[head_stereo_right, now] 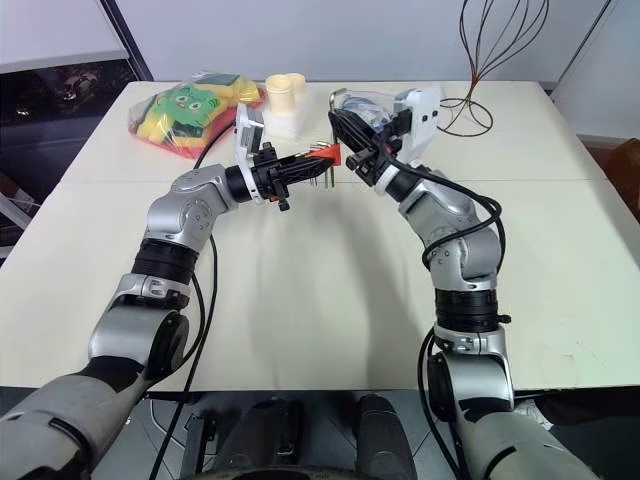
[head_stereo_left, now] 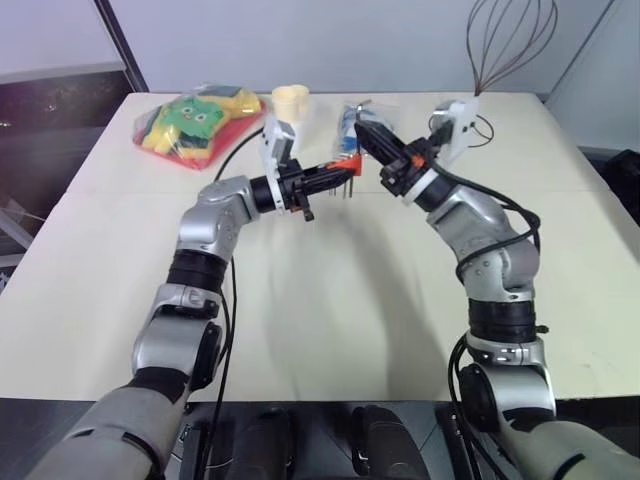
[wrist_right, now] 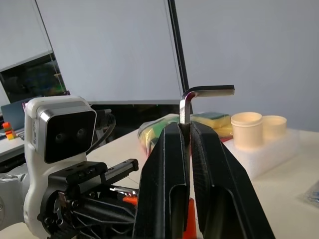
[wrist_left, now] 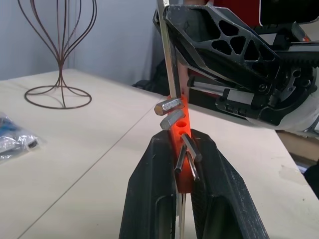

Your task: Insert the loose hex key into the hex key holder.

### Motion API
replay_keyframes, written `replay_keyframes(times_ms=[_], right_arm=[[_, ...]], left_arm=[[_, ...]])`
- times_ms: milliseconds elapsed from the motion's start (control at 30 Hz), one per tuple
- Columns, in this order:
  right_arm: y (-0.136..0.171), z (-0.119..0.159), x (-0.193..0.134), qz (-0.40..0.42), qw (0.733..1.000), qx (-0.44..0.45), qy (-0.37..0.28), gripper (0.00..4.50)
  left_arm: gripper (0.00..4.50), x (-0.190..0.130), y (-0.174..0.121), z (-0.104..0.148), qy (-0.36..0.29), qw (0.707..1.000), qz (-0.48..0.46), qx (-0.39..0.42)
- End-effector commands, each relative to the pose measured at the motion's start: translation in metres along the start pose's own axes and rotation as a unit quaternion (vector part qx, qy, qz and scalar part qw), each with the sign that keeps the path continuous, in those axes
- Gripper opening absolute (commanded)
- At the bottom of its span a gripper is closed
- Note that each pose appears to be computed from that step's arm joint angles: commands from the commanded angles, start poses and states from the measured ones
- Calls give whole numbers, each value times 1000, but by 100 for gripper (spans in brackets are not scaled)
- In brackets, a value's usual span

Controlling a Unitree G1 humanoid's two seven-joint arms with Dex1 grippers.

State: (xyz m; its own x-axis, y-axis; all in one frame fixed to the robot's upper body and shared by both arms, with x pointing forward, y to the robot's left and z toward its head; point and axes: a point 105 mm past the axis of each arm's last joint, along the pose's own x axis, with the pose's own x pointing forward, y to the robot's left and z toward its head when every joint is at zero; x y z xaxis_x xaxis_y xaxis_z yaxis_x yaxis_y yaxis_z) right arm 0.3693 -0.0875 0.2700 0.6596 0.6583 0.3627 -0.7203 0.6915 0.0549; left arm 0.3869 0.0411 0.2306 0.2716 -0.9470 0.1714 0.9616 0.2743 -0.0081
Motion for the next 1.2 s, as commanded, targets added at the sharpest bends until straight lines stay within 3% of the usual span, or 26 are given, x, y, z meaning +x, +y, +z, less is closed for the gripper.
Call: replay_keyframes(times_ms=[33,567,667,833,900,1067,1200], right_arm=[[0,13,-5,-3,1000,-18,-22,2],[-4,12,-10,-2,999,-51,-6,2],[-5,12,-11,-3,998,-55,-3,112],[-6,12,-13,-4,998,-66,1,378],[-7,13,-15,-5,997,-75,6,447],[-10,20,-37,17,990,-136,43,447],[-1,14,-57,78,969,-206,114,447]], left_arm=[[0,-2,0,22,-31,999,-3,26],[0,-3,3,29,-44,999,5,30],[0,-3,3,29,-43,999,6,31],[0,-4,3,28,-43,999,7,32],[0,-5,3,28,-41,999,7,33],[0,-14,1,21,-29,999,4,20],[0,-34,-6,2,-16,998,0,-65]])
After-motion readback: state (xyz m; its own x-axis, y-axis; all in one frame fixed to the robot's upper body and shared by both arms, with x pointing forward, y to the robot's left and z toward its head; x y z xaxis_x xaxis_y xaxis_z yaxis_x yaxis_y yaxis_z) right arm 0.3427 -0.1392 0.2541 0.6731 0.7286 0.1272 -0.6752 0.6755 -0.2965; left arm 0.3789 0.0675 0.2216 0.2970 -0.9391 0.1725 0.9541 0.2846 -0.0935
